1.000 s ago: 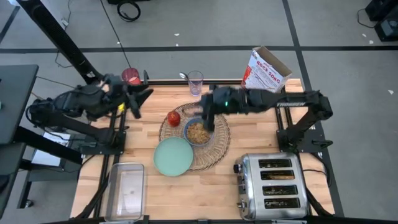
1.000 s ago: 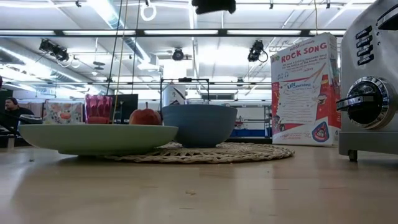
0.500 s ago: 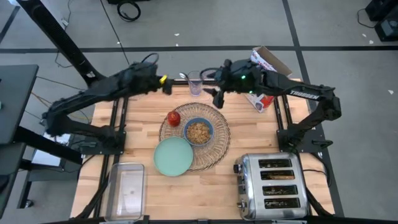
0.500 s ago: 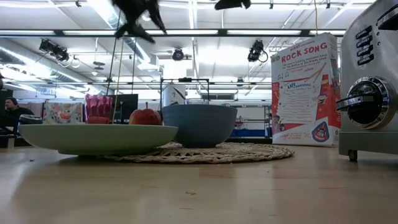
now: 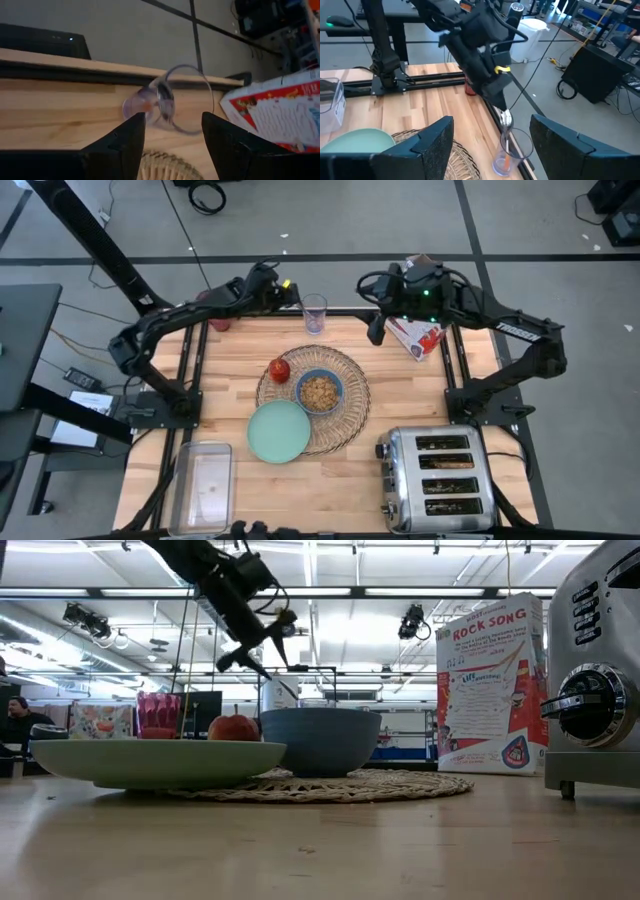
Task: Arrange a breakfast setting
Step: Put the orange spoon on the brown table mat
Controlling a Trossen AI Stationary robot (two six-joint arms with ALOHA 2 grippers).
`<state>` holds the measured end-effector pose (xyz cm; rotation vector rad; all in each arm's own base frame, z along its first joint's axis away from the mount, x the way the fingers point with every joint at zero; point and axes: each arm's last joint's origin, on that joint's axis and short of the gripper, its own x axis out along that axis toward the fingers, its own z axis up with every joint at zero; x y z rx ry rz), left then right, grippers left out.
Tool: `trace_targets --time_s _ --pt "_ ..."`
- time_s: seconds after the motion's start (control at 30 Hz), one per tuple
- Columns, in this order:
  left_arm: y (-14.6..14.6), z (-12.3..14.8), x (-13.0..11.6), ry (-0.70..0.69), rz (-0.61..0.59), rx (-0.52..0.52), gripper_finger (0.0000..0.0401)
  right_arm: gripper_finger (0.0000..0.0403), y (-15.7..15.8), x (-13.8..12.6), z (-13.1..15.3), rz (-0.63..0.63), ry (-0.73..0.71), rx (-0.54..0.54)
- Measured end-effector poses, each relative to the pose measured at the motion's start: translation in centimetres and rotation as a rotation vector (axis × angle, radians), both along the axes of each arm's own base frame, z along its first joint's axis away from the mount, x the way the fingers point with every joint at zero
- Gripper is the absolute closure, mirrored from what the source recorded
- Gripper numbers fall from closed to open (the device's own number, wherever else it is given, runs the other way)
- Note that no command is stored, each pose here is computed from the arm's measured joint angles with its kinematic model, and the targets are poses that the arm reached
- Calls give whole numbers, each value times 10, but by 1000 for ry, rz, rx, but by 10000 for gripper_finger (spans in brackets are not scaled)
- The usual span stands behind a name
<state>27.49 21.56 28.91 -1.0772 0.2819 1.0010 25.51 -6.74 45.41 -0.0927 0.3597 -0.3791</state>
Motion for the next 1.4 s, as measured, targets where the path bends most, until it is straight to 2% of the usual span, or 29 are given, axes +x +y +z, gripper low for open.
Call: trace_targets --time_s 0.23,0.43,1.0,1.4 --pt "19 -22 6 -16 49 -48 200 138 1 -4 2 0 -6 3" --pt "24 -29 18 -68 44 -17 207 137 1 -4 3 -3 -18 8" --pt "22 -29 21 -97 70 -38 328 139 -1 -4 3 -18 -32 28" --pt "23 -24 23 -139 68 -9 376 142 -2 -4 3 -21 -28 19"
